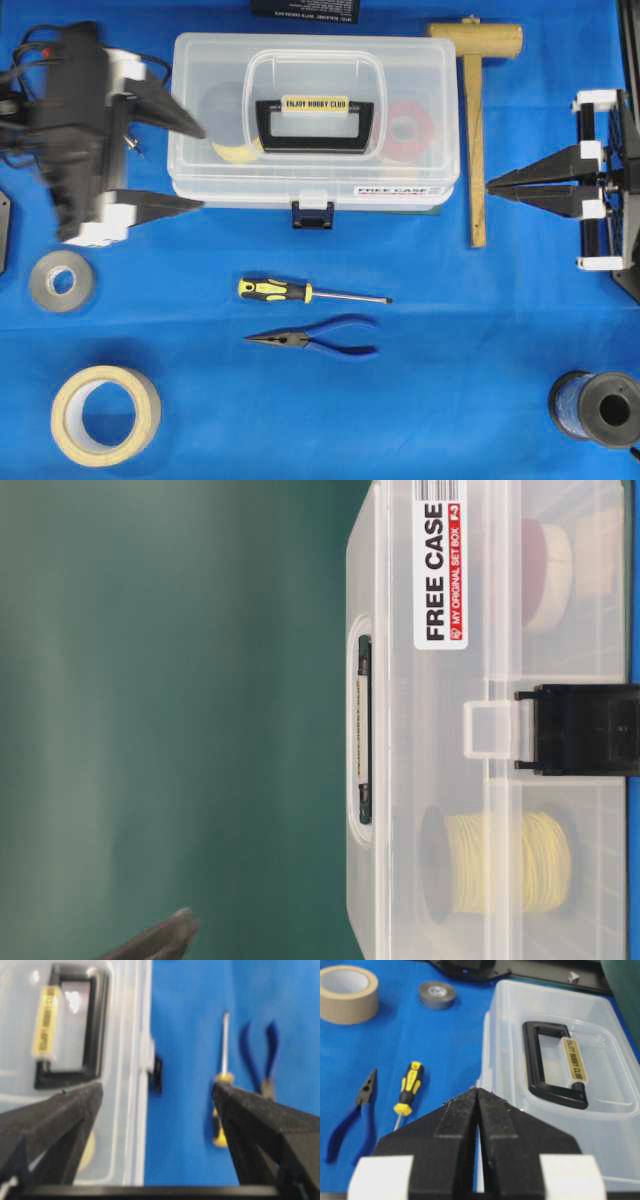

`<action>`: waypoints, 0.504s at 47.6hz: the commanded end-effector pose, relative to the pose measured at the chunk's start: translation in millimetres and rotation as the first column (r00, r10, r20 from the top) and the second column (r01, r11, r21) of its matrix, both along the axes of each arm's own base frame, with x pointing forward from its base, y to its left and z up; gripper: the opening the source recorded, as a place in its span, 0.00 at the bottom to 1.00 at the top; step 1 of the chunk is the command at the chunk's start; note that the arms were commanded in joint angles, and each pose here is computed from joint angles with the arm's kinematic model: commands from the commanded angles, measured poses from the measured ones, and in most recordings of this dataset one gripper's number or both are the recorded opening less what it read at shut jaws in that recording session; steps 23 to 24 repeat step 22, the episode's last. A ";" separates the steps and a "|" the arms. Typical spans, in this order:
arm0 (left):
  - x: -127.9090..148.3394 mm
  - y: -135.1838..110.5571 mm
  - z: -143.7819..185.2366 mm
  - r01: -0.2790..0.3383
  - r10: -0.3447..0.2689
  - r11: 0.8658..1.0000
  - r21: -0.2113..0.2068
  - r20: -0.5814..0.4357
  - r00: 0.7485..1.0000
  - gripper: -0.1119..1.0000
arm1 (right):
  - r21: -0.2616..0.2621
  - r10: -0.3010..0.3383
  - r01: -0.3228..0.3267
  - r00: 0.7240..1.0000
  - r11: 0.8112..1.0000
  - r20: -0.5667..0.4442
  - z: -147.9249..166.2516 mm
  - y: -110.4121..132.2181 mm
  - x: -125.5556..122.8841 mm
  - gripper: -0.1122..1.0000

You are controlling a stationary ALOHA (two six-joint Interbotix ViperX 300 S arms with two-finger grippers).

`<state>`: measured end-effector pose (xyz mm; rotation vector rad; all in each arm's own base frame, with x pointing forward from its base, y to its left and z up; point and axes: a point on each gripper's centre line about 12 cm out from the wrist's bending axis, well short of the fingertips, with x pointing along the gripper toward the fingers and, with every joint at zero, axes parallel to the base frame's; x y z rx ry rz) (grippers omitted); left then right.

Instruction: Close the tool box with the left arm.

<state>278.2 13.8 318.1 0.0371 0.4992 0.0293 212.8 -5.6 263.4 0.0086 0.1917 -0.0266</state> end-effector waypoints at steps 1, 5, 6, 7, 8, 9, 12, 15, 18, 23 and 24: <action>-17.2 -1.5 7.5 0.000 0.000 1.000 0.003 0.110 0.994 0.90 | 0.005 -0.003 0.003 1.000 1.000 0.031 12.3 -0.4 1.4 0.11; -36.3 -2.1 -2.5 -0.004 0.003 1.000 0.006 0.201 0.980 0.90 | 0.005 -0.003 0.003 0.999 1.000 0.035 14.1 -0.4 0.3 0.11; -40.2 -2.3 -5.8 -0.005 0.004 1.000 0.006 0.217 0.976 0.90 | 0.005 -0.003 0.003 0.999 1.000 0.032 13.7 -0.4 0.2 0.11; -44.3 -2.4 -9.4 -0.006 0.004 1.000 0.006 0.231 0.973 0.90 | 0.004 -0.002 0.002 0.999 1.000 0.034 14.0 -0.3 0.0 0.11; -48.0 -2.9 -13.4 -0.005 0.003 1.000 0.007 0.244 0.970 0.90 | 0.005 -0.003 0.003 0.999 1.000 0.032 13.9 -0.3 0.0 0.11; -51.9 -3.0 -16.5 -0.006 0.004 1.000 0.008 0.259 0.966 0.90 | 0.005 -0.003 0.003 0.999 1.000 0.032 14.0 -0.3 -0.3 0.11; -63.3 -4.0 -30.0 -0.006 0.005 1.000 0.003 0.289 0.957 0.90 | 0.005 -0.003 0.003 1.000 1.000 0.029 14.3 -0.3 -0.5 0.11; -74.2 -5.3 -42.0 -0.005 0.007 1.000 -0.007 0.315 0.949 0.90 | 0.005 -0.003 0.003 1.000 1.000 0.026 14.0 -0.3 -0.8 0.11; -84.8 -6.8 -52.2 -0.003 0.010 1.000 -0.023 0.341 0.940 0.90 | 0.005 -0.003 0.003 1.000 1.000 0.020 12.7 -0.3 -0.8 0.11; -98.9 -8.5 -64.8 0.000 0.023 0.998 -0.061 0.367 0.930 0.90 | 0.005 -0.003 0.003 1.000 1.000 0.020 12.9 -0.3 -1.0 0.11; -98.9 -8.5 -64.8 0.000 0.023 0.998 -0.061 0.367 0.930 0.90 | 0.005 -0.003 0.003 1.000 1.000 0.020 12.9 -0.3 -1.0 0.11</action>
